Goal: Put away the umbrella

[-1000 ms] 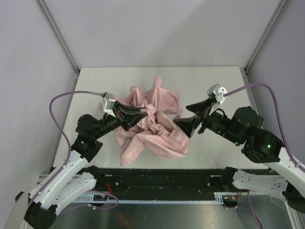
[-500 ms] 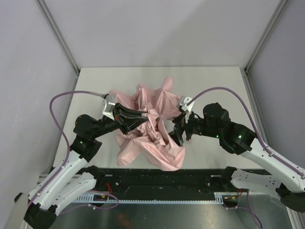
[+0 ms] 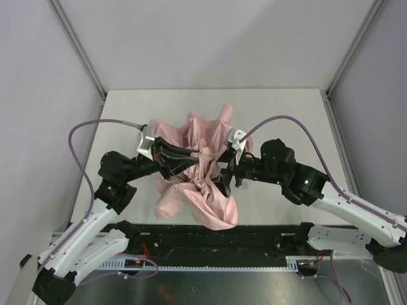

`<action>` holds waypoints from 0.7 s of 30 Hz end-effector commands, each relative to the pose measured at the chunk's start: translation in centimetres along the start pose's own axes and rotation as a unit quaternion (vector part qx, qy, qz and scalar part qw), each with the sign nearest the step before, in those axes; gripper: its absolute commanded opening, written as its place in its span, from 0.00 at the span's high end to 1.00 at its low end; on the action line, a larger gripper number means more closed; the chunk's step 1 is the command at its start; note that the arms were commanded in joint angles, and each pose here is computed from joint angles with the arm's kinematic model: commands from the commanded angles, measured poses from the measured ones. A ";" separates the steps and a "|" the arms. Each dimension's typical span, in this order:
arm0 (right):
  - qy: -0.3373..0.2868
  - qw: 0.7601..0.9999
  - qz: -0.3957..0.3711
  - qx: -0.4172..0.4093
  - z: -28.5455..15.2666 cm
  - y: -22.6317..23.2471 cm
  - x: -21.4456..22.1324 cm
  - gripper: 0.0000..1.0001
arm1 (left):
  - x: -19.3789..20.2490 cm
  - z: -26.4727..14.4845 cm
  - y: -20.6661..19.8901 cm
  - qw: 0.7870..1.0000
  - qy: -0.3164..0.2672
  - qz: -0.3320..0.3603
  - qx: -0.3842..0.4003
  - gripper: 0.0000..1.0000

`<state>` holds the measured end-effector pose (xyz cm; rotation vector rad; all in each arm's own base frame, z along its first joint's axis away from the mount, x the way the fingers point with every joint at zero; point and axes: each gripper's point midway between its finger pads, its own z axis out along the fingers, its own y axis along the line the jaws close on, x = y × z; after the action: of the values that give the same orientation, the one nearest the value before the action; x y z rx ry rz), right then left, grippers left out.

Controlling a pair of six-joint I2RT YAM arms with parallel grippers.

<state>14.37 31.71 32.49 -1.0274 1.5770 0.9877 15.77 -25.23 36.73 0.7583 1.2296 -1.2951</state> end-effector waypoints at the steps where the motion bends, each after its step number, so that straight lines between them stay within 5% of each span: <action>1: -0.046 0.998 0.003 0.037 1.4 -0.9 -2.1 0.01 | -4.2 0.3 -2.8 0.997 -0.047 0.043 0.053 1.00; 11: -0.065 0.993 0.012 0.098 3.5 -3.3 -2.4 0.01 | -4.5 0.9 -4.4 0.994 -0.049 0.026 0.094 1.00; 21: -0.131 0.991 -0.024 -0.008 5.7 -0.5 -3.9 0.01 | -4.1 2.3 -6.0 0.989 -0.054 0.007 0.140 1.00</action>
<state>16.99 35.59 32.13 -0.9162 1.5165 0.9893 14.82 -27.16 37.50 0.8107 1.1696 -1.4047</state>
